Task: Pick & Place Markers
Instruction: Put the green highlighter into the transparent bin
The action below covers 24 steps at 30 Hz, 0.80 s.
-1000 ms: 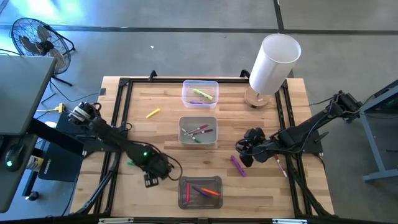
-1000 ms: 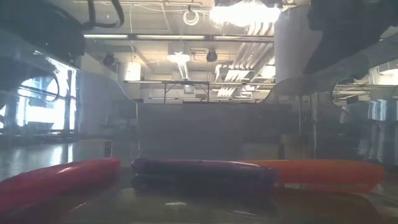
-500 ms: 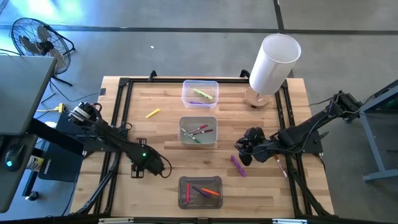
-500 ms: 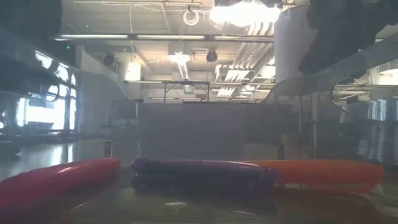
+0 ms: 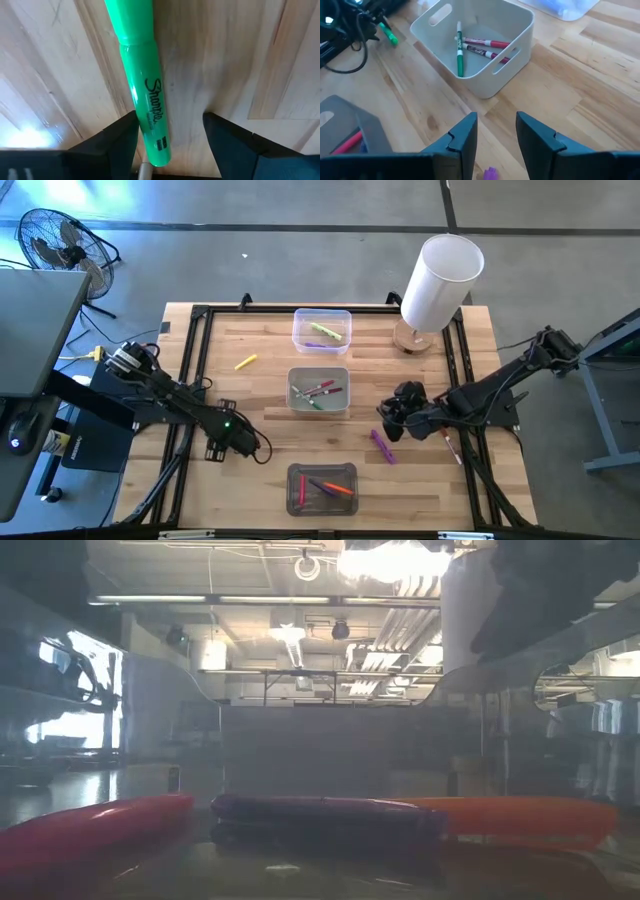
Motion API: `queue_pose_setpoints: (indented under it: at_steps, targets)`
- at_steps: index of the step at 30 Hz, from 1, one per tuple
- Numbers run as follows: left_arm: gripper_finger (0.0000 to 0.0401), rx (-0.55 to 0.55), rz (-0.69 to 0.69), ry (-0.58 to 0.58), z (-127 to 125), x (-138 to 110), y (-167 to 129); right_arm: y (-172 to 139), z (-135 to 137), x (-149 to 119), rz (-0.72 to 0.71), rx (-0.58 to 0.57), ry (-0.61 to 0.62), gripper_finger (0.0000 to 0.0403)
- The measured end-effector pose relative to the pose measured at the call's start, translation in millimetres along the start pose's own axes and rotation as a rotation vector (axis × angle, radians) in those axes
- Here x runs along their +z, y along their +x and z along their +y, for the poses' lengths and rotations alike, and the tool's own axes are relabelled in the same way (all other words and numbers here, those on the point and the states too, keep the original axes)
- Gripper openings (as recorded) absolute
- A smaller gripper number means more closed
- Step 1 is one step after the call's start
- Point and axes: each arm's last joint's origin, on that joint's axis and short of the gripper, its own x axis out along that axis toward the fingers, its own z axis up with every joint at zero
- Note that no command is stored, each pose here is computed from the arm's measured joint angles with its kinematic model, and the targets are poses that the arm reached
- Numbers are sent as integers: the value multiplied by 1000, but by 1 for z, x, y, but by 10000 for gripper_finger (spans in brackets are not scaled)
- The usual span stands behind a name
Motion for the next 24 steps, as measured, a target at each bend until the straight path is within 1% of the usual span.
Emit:
queue_pose_setpoints:
  at_steps: [3,6,8,11,12,17,20,22,24]
  targets:
    - [222,-31,-38,20,-1,2,-3,2,-2,3,-7,-15,11,124]
    - [189,-57,-38,-2,1,4,-3,5,-4,6,-14,-28,22,124]
    - [150,-77,-34,-40,4,6,-3,6,-5,7,-16,-33,26,124]
    - [74,-105,-26,-94,11,10,-3,6,-5,8,-17,-35,15,124]
    - [55,-114,-22,-103,13,10,-3,6,-5,8,-14,-34,7,124]
    - [57,-170,-4,-177,20,14,-4,6,-5,8,-9,-29,-2,124]
    - [57,-188,-9,-254,22,19,-10,6,-5,8,-1,-26,-20,124]
    - [57,-198,-31,-290,21,24,-16,6,-4,7,19,-15,-40,124]
    - [57,-211,-93,-313,19,33,-25,6,-4,6,40,-3,-62,124]
